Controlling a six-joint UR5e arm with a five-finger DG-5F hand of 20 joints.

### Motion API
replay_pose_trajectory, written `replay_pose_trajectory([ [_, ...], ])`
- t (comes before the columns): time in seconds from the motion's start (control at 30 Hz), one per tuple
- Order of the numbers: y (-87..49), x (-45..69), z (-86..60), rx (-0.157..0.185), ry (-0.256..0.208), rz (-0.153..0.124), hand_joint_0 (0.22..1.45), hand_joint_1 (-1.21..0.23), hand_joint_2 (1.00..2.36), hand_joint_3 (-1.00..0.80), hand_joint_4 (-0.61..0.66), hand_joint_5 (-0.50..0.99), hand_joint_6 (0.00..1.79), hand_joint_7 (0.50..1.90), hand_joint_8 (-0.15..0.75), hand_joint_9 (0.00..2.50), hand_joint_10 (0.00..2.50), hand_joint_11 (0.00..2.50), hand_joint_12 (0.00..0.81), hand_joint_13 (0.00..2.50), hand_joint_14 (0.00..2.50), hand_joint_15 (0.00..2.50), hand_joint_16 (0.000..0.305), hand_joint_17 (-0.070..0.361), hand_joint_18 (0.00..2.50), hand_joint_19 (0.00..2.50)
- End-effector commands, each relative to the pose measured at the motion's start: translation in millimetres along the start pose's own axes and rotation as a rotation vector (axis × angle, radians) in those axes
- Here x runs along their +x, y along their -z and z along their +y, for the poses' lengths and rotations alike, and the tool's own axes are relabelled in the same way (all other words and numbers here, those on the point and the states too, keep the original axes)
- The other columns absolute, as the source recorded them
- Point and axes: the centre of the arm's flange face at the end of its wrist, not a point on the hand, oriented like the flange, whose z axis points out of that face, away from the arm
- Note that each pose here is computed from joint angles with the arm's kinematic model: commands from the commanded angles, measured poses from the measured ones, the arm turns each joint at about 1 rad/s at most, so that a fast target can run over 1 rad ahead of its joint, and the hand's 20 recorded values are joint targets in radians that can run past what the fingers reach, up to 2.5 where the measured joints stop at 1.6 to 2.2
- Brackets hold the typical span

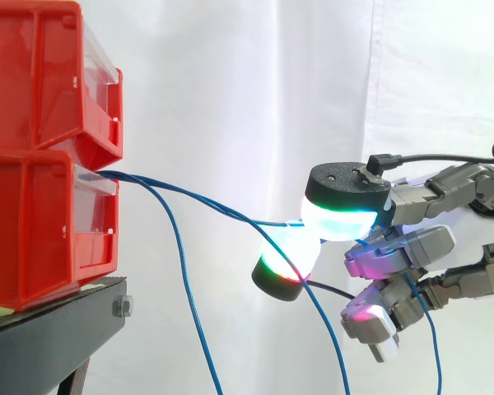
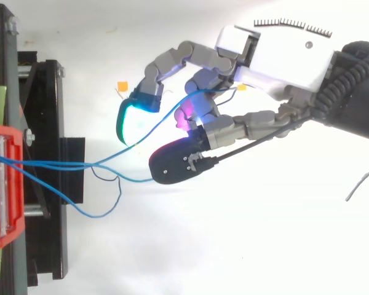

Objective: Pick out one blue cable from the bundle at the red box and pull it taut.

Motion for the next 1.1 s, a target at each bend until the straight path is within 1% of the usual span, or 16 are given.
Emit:
replay_pose_trajectory([
  [0.0, 1.1, 2.7, 1.2, 0.000, 0.001, 0.004, 0.52, -0.69, 1.00, -0.50, -0.02, -0.13, 0.92, 0.77, 0.173, 0.93, 2.30, 0.75, 0.337, 1.01, 0.02, 1.19, 0.045, 0.101, 0.71, 0.99],
  [0.1, 0.3, 3.6, 5.8, -0.009, -0.003, 0.004, 0.51, -0.65, 1.00, -0.50, -0.02, -0.13, 0.92, 0.76, 0.180, 0.93, 2.32, 0.73, 0.344, 1.01, 0.02, 1.18, 0.046, 0.104, 0.71, 1.00],
  [0.17, 0.5, 4.1, 9.5, -0.008, -0.003, 0.006, 0.50, -0.62, 1.00, -0.50, -0.01, -0.13, 0.92, 0.76, 0.183, 0.94, 2.33, 0.71, 0.350, 1.02, 0.02, 1.17, 0.047, 0.105, 0.72, 1.00],
  [0.23, 0.6, 3.7, 11.6, -0.005, -0.002, 0.006, 0.49, -0.58, 1.00, -0.50, -0.02, -0.12, 0.92, 0.76, 0.188, 0.94, 2.34, 0.69, 0.357, 1.03, 0.02, 1.18, 0.048, 0.107, 0.72, 0.99],
  [0.27, 0.9, 2.1, 13.6, 0.002, 0.003, 0.006, 0.48, -0.58, 1.00, -0.50, -0.01, -0.12, 0.92, 0.76, 0.188, 0.95, 2.35, 0.68, 0.357, 1.03, 0.02, 1.18, 0.048, 0.108, 0.73, 1.00],
  [0.37, 2.1, 2.4, 16.3, 0.013, 0.009, 0.011, 0.49, -0.58, 1.00, -0.50, -0.02, -0.12, 0.92, 0.75, 0.189, 0.95, 2.34, 0.69, 0.359, 1.02, 0.02, 1.18, 0.048, 0.108, 0.72, 1.00],
  [0.43, 3.4, 3.1, 15.5, 0.022, 0.014, 0.014, 0.51, -0.59, 1.00, -0.50, -0.03, -0.12, 0.92, 0.77, 0.179, 0.96, 2.28, 0.72, 0.345, 1.01, 0.02, 1.18, 0.046, 0.104, 0.71, 1.01],
  [0.5, 3.2, 3.2, 15.6, 0.020, 0.013, 0.013, 0.58, -0.57, 1.00, -0.50, -0.07, -0.12, 0.92, 0.81, 0.147, 0.99, 2.17, 0.82, 0.316, 1.01, 0.02, 1.18, 0.042, 0.094, 0.69, 1.02],
  [0.57, 2.9, 3.0, 16.5, 0.018, 0.012, 0.011, 0.59, -0.59, 1.00, -0.50, -0.08, -0.11, 0.93, 0.82, 0.141, 1.01, 2.14, 0.83, 0.315, 1.01, 0.02, 1.20, 0.041, 0.092, 0.69, 1.02],
  [0.6, 3.1, 2.9, 15.7, 0.020, 0.011, 0.010, 0.59, -0.60, 1.00, -0.46, -0.09, -0.11, 0.93, 0.83, 0.142, 1.02, 2.13, 0.85, 0.316, 1.01, 0.02, 1.19, 0.041, 0.092, 0.68, 1.03],
  [0.77, 3.6, 3.9, 15.7, 0.022, 0.015, 0.012, 0.59, -0.62, 1.01, -0.36, -0.10, -0.10, 0.94, 0.83, 0.153, 1.05, 2.10, 0.85, 0.315, 1.01, 0.02, 1.20, 0.041, 0.091, 0.68, 1.03],
  [0.8, 3.8, 4.8, 15.9, 0.022, 0.014, 0.012, 0.59, -0.62, 1.01, -0.33, -0.09, -0.09, 0.93, 0.85, 0.148, 1.06, 2.08, 0.88, 0.317, 1.01, 0.02, 1.20, 0.040, 0.091, 0.68, 1.03],
  [1.0, 3.9, 5.6, 16.2, 0.020, 0.012, 0.010, 0.58, -0.62, 1.02, -0.22, -0.12, -0.07, 0.93, 0.90, 0.147, 1.12, 2.01, 0.88, 0.316, 1.02, 0.02, 1.21, 0.040, 0.091, 0.70, 1.04],
  [1.03, 3.9, 5.4, 16.2, 0.021, 0.011, 0.009, 0.57, -0.62, 1.02, -0.21, -0.13, -0.07, 0.93, 0.90, 0.149, 1.13, 1.98, 0.91, 0.320, 1.03, 0.02, 1.21, 0.041, 0.091, 0.70, 1.04],
  [1.07, 4.3, 6.6, 16.3, 0.021, 0.012, 0.012, 0.57, -0.61, 1.02, -0.20, -0.13, -0.07, 0.93, 0.91, 0.165, 1.16, 1.97, 0.89, 0.330, 1.03, 0.02, 1.20, 0.043, 0.097, 0.71, 1.05],
])
